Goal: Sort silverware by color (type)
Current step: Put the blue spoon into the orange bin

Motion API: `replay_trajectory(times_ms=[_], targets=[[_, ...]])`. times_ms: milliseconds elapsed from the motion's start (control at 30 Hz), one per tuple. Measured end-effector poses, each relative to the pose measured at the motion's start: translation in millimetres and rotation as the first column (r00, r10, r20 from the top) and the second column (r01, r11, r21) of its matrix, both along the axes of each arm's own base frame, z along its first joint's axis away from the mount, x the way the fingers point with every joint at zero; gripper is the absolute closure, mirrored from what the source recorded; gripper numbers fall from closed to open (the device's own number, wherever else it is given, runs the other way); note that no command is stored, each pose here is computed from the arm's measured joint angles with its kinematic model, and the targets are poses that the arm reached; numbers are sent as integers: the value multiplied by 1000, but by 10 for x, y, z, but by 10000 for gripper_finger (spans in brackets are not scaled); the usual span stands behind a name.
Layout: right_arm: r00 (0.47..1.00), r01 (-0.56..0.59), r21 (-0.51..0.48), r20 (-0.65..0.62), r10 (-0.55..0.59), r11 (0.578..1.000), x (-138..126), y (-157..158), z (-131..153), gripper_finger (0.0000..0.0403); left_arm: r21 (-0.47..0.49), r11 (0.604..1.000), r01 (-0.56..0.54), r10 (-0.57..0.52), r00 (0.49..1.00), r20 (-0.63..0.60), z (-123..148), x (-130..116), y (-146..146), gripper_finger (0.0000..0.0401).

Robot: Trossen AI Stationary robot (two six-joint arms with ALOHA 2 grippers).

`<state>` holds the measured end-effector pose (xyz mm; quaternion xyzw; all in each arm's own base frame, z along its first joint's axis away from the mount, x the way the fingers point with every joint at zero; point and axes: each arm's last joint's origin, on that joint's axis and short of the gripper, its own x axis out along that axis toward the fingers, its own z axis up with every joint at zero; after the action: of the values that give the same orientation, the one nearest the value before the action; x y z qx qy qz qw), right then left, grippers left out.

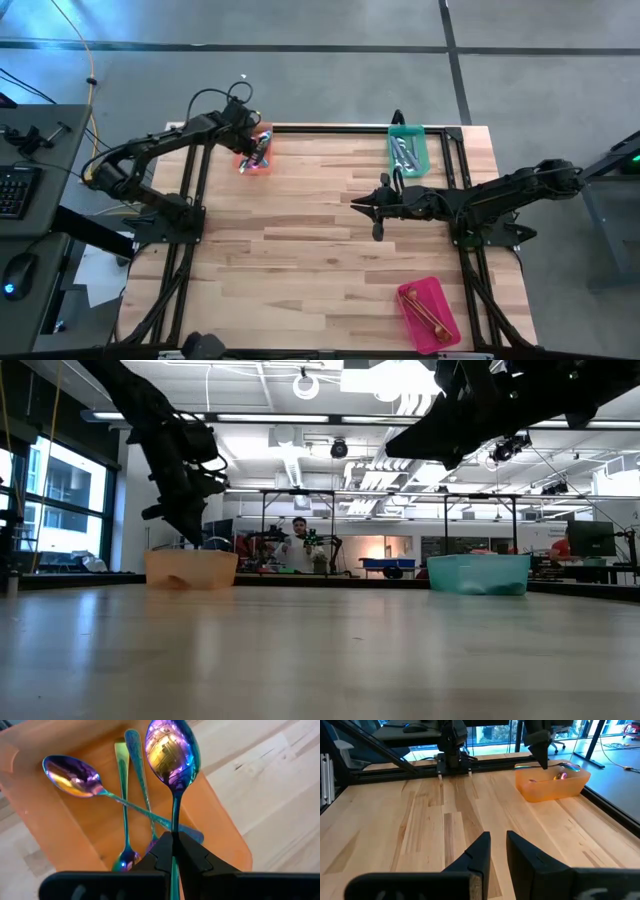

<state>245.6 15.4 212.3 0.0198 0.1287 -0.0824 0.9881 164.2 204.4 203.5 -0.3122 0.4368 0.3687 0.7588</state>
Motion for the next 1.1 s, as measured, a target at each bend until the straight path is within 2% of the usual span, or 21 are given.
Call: replay_trajectory(times_ms=[300, 733, 933, 1100], targets=[[1000, 1, 2, 0, -1, 1000, 0, 0, -2, 359, 50, 999, 14, -15, 1000, 23, 110, -43, -18, 395], [1000, 1, -1, -3, -1, 1000, -1, 0, -5, 359, 146, 989, 29, -36, 999, 41, 204, -110, 109, 394], [1000, -1, -9, -23, 1, 1000, -6, -1, -23, 359, 160, 987, 18, -26, 999, 47, 209, -105, 120, 394], [1000, -6, -23, -31, 5, 1000, -7, 0, -28, 359, 194, 981, 0, -14, 997, 72, 92, -108, 120, 394]])
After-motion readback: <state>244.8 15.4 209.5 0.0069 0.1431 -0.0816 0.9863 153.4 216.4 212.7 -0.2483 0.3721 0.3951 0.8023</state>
